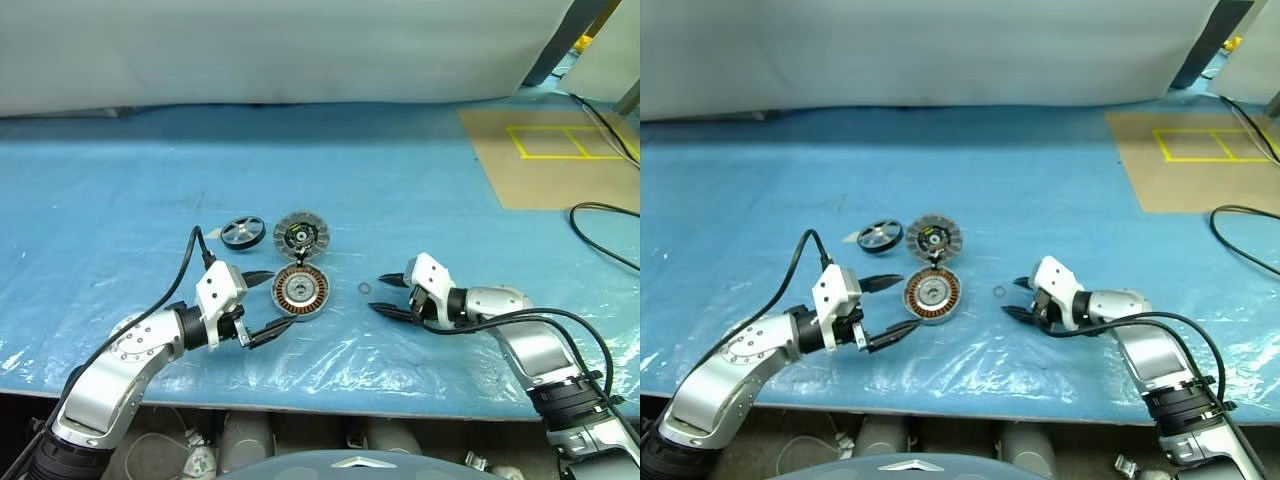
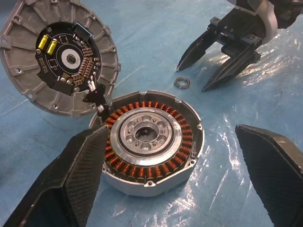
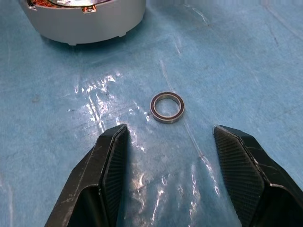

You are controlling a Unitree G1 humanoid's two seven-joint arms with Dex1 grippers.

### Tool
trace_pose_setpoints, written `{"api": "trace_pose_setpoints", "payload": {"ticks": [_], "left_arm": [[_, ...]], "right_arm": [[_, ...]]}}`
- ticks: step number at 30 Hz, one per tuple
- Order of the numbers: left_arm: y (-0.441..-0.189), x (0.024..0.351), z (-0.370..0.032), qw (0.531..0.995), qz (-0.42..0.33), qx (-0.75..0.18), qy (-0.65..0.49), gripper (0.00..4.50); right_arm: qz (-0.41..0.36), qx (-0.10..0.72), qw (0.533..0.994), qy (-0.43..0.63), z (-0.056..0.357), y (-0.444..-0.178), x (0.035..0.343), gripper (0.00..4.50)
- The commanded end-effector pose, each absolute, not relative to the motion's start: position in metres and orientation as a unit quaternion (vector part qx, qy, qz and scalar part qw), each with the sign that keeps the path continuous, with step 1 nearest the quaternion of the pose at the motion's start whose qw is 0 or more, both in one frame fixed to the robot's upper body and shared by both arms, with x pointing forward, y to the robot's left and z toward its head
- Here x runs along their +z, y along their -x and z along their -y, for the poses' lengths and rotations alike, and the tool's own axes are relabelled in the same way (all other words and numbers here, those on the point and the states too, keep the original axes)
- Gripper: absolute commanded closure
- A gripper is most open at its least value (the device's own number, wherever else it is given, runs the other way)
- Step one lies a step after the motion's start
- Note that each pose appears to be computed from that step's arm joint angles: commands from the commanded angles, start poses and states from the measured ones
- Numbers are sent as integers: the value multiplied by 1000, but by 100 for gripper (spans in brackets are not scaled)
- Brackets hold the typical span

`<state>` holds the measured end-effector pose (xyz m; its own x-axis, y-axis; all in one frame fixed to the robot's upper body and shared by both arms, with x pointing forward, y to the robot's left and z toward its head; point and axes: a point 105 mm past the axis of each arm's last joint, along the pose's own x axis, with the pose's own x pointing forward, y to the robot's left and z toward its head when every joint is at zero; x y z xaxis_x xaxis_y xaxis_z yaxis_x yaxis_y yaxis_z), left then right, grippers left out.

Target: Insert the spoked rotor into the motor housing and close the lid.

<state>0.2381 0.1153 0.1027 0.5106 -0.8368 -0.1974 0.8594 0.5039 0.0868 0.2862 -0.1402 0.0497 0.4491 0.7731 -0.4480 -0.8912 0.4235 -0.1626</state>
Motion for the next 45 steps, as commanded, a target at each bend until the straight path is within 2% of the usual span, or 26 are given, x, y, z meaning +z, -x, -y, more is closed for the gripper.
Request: {"api": "trace_pose_setpoints", "payload": {"ticks": [1,17,27,30,34,36,45], "left_arm": [[-238,112,-113,863,-45,-494,-93,0],[-235,116,-106,864,-42,-493,-93,0],[-223,107,-115,851,-52,-512,-103,0],[-225,107,-114,853,-42,-510,-103,0],[-226,105,-112,852,-27,-512,-105,0],[-227,103,-111,850,-24,-515,-107,0],[-230,102,-104,837,-7,-537,-104,0]], "right_arm": [[-155,513,822,195,135,-286,35,149],[-173,507,822,193,149,-286,14,149],[-184,504,820,199,162,-286,-4,149],[-188,505,818,203,165,-284,-8,207],[-191,502,818,205,167,-286,-11,338],[-191,503,818,205,167,-286,-12,384],[-196,502,816,209,166,-289,-12,384]]}}
